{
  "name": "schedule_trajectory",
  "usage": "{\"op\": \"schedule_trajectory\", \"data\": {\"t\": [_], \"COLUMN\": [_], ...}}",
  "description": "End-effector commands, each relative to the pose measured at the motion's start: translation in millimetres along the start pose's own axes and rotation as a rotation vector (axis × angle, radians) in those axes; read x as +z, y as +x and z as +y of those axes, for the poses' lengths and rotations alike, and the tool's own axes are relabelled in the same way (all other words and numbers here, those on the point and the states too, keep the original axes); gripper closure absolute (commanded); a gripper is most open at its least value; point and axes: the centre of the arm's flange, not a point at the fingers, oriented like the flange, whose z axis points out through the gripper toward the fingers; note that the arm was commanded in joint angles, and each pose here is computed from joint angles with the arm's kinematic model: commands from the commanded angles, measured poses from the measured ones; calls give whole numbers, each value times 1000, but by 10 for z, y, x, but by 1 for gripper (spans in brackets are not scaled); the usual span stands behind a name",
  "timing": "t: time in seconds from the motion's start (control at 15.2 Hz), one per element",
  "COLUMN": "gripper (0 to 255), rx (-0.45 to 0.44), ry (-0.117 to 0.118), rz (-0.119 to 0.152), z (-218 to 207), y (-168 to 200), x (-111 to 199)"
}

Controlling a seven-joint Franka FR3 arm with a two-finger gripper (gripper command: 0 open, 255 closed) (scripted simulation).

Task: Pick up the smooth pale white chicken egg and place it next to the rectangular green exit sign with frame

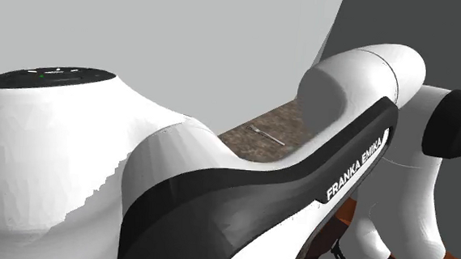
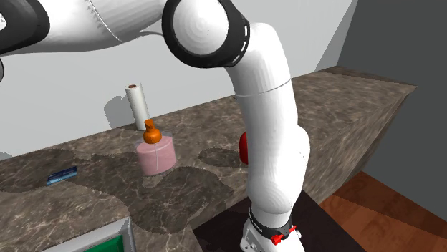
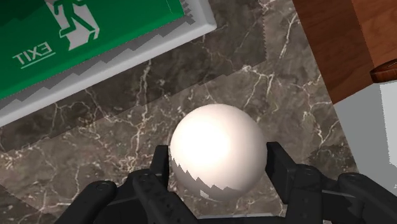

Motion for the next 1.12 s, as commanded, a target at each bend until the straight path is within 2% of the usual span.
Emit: {"op": "schedule_trajectory", "data": {"t": [0.0, 1.06], "gripper": [255, 255], "rx": [0, 0], "ry": [1, 1], "rz": [0, 0], "z": [15, 110], "y": [13, 171], "x": [100, 924]}}
